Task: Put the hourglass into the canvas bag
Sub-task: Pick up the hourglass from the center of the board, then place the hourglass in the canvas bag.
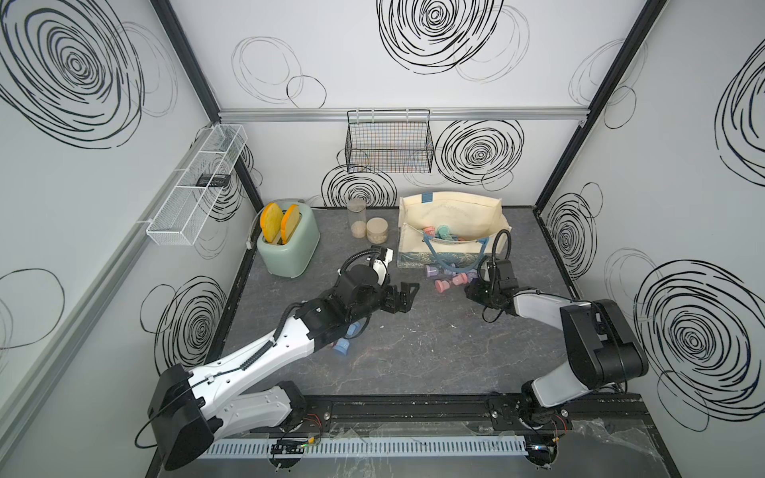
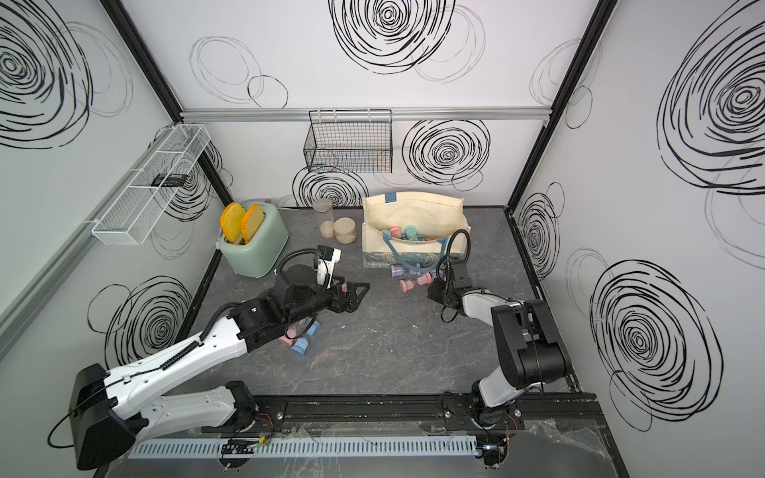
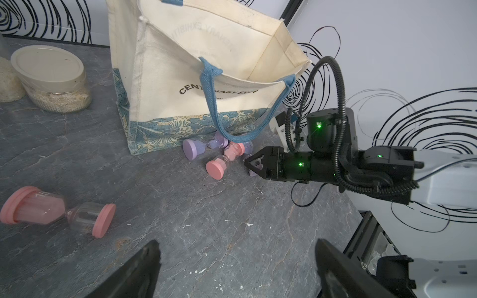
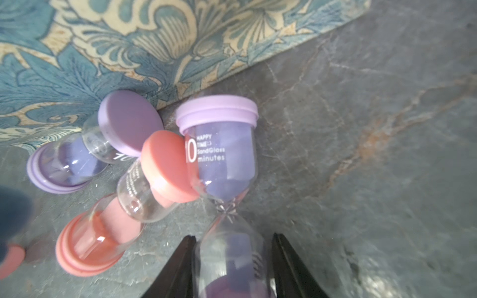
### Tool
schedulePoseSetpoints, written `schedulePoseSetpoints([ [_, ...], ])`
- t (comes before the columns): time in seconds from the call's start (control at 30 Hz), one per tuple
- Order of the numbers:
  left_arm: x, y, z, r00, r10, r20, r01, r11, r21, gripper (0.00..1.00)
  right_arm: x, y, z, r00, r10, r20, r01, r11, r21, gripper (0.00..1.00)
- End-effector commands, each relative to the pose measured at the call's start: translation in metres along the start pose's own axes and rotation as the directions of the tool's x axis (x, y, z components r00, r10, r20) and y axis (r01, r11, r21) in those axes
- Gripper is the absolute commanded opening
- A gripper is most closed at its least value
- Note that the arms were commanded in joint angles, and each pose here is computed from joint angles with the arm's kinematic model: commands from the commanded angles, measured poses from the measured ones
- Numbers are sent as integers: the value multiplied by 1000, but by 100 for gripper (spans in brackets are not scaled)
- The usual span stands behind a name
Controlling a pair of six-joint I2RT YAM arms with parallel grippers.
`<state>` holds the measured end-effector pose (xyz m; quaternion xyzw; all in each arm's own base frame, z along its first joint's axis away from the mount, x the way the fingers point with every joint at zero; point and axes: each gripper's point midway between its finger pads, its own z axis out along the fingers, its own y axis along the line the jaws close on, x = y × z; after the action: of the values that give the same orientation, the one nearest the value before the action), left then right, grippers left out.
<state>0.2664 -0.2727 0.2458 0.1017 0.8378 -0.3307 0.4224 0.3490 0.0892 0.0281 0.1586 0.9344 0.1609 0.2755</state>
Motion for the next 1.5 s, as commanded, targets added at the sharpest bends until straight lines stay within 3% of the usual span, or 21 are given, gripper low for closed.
schedulePoseSetpoints([
  [0.0, -19, -9, -5, 999, -6, 54, 4, 1000, 31, 96, 4, 0, -12, 999, 35, -15, -35, 999, -30, 39],
  [0.33, -31, -11, -8, 997, 1, 74, -3, 999, 33, 96, -20, -17, -50, 991, 122, 62, -117, 990, -76, 35],
  [0.5, -42, -13, -11, 995, 14, 95, -17, 999, 32, 96, -48, -19, -85, 977, 135, 164, -123, 989, -83, 33],
  [0.73, -59, -14, -18, 991, 13, 135, -18, 999, 32, 96, -96, 7, -143, 934, 94, 345, -50, 990, -135, 33],
  [0.97, -69, -8, -22, 988, 17, 152, -20, 1000, 20, 96, -141, 59, -181, 904, 11, 428, 67, 984, -166, 32],
  [1.17, -71, 5, -30, 986, 13, 164, -13, 1000, -4, 96, -160, 125, -168, 902, -128, 413, 222, 957, -188, 32],
  [1.47, -65, 30, -38, 987, -6, 161, 14, 999, -52, 96, -173, 177, -108, 906, -251, 342, 324, 930, -175, 32],
])
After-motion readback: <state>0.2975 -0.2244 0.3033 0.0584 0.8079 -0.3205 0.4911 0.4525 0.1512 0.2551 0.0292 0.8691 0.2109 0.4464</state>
